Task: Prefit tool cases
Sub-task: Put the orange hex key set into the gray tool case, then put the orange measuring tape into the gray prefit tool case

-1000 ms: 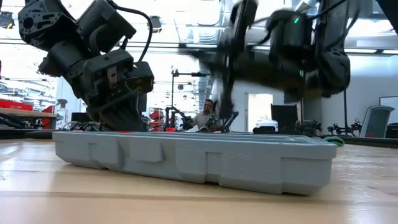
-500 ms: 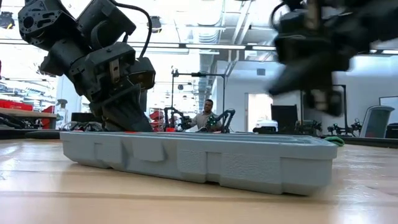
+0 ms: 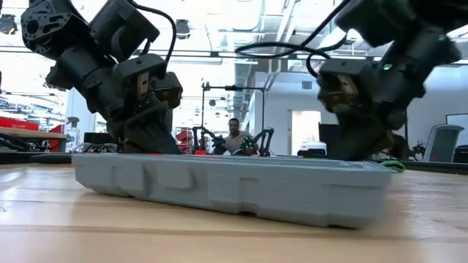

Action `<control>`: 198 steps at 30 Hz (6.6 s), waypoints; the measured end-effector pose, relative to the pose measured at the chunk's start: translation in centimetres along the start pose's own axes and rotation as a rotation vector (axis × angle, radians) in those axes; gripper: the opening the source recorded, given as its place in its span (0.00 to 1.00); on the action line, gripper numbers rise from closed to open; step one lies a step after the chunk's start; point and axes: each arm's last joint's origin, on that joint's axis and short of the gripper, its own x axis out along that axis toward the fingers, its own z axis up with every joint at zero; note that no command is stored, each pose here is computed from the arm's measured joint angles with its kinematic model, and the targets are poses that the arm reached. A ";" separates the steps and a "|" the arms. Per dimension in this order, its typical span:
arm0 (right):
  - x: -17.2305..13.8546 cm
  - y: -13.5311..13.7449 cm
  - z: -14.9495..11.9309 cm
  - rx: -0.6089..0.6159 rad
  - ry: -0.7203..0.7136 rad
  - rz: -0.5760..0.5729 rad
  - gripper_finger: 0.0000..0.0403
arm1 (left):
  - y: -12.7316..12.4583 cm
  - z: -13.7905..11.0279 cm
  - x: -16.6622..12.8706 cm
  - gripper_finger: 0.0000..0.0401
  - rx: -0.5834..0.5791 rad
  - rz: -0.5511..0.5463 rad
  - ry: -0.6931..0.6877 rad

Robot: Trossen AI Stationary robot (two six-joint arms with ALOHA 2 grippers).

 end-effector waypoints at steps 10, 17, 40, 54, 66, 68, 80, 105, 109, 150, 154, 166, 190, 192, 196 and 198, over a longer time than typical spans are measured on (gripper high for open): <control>1.1 -2.1 4.3 -0.014 -0.058 0.006 0.00 | -0.6 0.5 0.1 0.00 -0.006 -0.036 -0.024; 0.9 -2.5 5.0 -0.021 -0.021 0.034 0.00 | -0.5 0.5 0.1 0.00 -0.014 -0.019 -0.007; -6.3 0.0 4.6 -0.165 -0.149 0.125 0.03 | -1.0 11.4 -3.8 0.00 0.251 0.158 -0.130; -5.6 -3.9 9.2 -0.005 -0.260 -0.028 0.06 | 11.6 18.6 -7.4 0.15 0.380 0.324 -0.097; -6.3 -6.2 13.1 -0.045 -0.429 -0.051 0.21 | 15.3 20.9 -7.5 0.43 0.617 0.281 -0.015; -6.4 -6.3 13.5 -0.062 -0.448 -0.052 0.25 | 15.4 21.4 -6.4 0.47 0.634 0.268 0.025; -6.3 -7.2 13.3 -0.024 -0.401 -0.106 0.45 | 16.6 25.7 -0.8 0.50 0.803 0.185 0.186; -6.2 -7.5 12.7 -0.002 -0.348 -0.137 0.49 | 19.0 26.7 3.7 0.50 0.809 0.169 0.342; -6.2 -7.5 12.8 -0.004 -0.348 -0.138 0.49 | 19.0 26.6 4.1 0.50 0.798 0.211 0.337; -6.2 -7.6 12.8 -0.010 -0.345 -0.142 0.49 | 16.7 26.5 4.3 0.97 0.689 0.263 0.347; -6.2 -7.5 12.8 -0.010 -0.344 -0.141 0.49 | 15.9 27.0 4.8 0.97 0.734 0.255 0.275; -6.2 -7.6 12.8 -0.010 -0.343 -0.140 0.49 | 15.0 27.0 5.6 0.97 0.774 0.307 0.236; -6.1 -7.5 12.6 -0.004 -0.320 -0.122 0.49 | 18.0 26.7 6.1 0.92 0.693 0.260 0.238; -6.1 -7.6 12.6 -0.004 -0.318 -0.124 0.49 | 18.0 26.5 6.1 0.88 0.674 0.245 0.260; -6.1 -7.6 12.6 -0.003 -0.314 -0.129 0.49 | 17.8 26.3 6.1 0.81 0.651 0.235 0.267; -6.1 -7.7 12.6 -0.002 -0.313 -0.130 0.49 | 17.7 26.3 6.2 0.77 0.635 0.245 0.265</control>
